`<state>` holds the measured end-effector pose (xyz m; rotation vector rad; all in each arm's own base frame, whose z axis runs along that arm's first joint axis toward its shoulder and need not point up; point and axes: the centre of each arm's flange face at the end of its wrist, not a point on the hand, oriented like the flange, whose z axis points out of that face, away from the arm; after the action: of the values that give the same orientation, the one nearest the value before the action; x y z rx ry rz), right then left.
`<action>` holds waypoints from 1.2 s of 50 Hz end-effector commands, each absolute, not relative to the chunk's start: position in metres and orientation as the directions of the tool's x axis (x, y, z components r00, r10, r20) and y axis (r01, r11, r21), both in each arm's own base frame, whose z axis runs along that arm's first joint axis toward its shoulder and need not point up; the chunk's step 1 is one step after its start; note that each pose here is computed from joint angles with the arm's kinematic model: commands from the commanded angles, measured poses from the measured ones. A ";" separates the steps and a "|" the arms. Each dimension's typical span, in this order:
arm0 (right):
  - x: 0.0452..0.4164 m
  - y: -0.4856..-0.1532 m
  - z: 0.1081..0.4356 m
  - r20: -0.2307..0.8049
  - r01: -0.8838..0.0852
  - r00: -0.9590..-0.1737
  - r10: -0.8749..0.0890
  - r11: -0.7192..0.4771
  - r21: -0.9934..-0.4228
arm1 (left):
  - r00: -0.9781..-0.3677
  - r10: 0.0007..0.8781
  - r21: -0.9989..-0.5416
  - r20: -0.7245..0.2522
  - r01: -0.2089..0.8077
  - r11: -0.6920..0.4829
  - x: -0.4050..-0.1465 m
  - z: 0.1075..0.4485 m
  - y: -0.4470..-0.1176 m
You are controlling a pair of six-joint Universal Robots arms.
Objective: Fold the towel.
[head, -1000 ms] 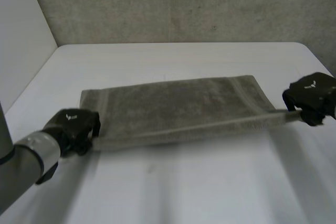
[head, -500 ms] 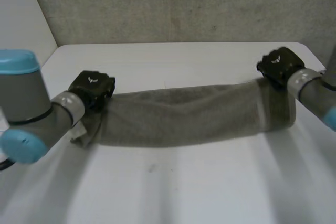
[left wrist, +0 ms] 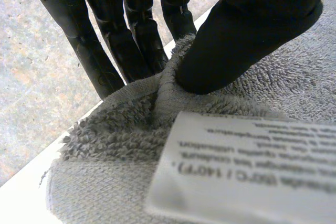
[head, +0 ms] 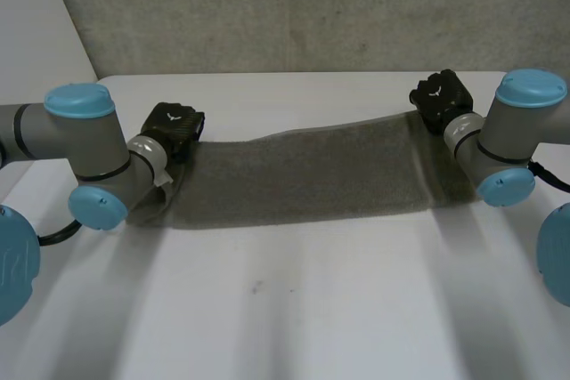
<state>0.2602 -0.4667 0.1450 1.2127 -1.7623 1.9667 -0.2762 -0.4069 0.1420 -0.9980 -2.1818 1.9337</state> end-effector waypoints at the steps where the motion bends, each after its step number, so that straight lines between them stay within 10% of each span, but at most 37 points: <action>1: 0.260 -0.468 0.139 0.696 -0.659 -0.630 -0.343 -0.237 -0.714 | -0.787 0.499 -0.908 -0.362 0.419 0.001 -0.277 0.138 -0.410; 21: 0.241 -0.431 0.252 0.549 -0.524 -0.790 -0.273 -0.164 -0.836 | -0.806 0.462 -0.922 -0.371 0.380 -0.078 -0.267 0.214 -0.387; 36: 0.227 -0.374 0.203 0.494 -0.573 -0.757 -0.427 0.070 -0.817 | -0.786 0.528 -0.897 -0.320 0.430 0.097 -0.252 0.170 -0.337; 60: 0.217 -0.366 0.147 0.452 -0.574 -0.750 -0.483 0.138 -0.807 | -0.863 0.345 -0.906 -0.368 0.417 0.076 -0.207 0.126 -0.431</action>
<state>0.2176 -0.3632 0.1440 1.0845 -2.3165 1.6866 -0.2223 -0.4161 0.1228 -0.8816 -2.3066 1.9756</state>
